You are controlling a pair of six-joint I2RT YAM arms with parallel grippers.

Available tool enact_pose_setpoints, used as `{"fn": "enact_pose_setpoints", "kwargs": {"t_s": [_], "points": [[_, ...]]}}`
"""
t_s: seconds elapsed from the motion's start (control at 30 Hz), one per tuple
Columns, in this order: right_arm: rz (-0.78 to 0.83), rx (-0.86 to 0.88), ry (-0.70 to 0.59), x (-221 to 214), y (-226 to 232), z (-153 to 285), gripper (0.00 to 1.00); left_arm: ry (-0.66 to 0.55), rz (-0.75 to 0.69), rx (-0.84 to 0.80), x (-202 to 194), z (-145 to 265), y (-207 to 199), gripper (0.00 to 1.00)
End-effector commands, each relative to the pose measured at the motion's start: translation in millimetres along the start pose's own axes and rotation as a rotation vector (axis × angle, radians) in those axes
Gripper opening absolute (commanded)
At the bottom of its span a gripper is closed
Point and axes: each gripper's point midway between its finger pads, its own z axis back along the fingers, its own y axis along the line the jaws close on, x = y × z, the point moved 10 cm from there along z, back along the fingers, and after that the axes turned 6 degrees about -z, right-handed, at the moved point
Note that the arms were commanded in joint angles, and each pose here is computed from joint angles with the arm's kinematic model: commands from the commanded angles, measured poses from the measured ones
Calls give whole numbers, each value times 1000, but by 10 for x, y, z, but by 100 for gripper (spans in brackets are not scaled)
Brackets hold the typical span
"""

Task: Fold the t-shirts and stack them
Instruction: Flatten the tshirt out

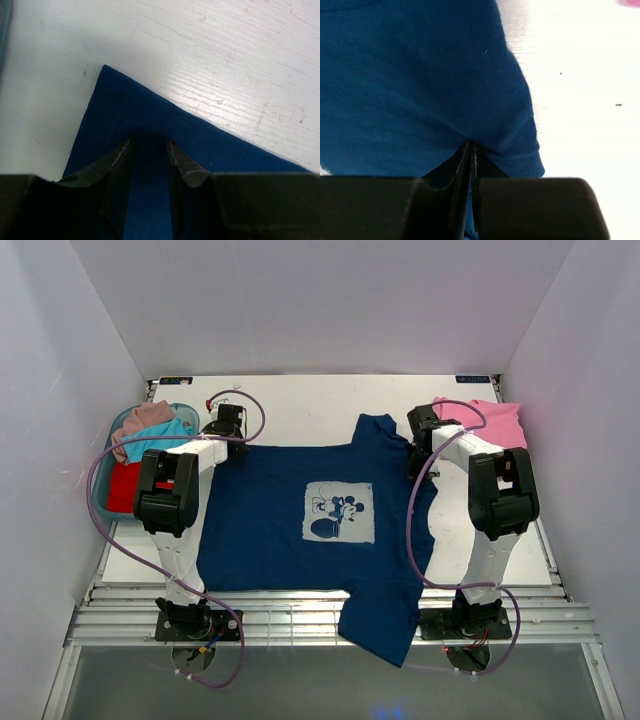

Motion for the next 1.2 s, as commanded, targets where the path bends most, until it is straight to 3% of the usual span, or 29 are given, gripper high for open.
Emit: {"fn": "enact_pose_setpoints", "kwargs": {"t_s": [0.0, 0.3, 0.53, 0.8, 0.87, 1.03, 1.17], "points": [[-14, -137, 69, -61, -159, -157, 8, 48, -14, 22, -75, 67, 96, 43], [-13, -199, 46, 214, -313, -82, 8, 49, 0, 20, -64, 55, 113, 43], [56, -88, -70, 629, -202, 33, 8, -24, 24, -133, 174, 133, -41, 45], [109, 116, -366, 1191, 4, 651, 33, -188, 39, -266, 790, 380, -229, 54], [115, 156, -413, 1316, 61, 741, 35, -212, 40, -266, 891, 409, -243, 54], [158, 260, -396, 1563, 261, 526, 36, -219, 22, -133, 914, 371, -144, 54], [195, 313, -421, 1708, 464, 356, 41, -146, -29, -47, 794, 243, -66, 56]]}}
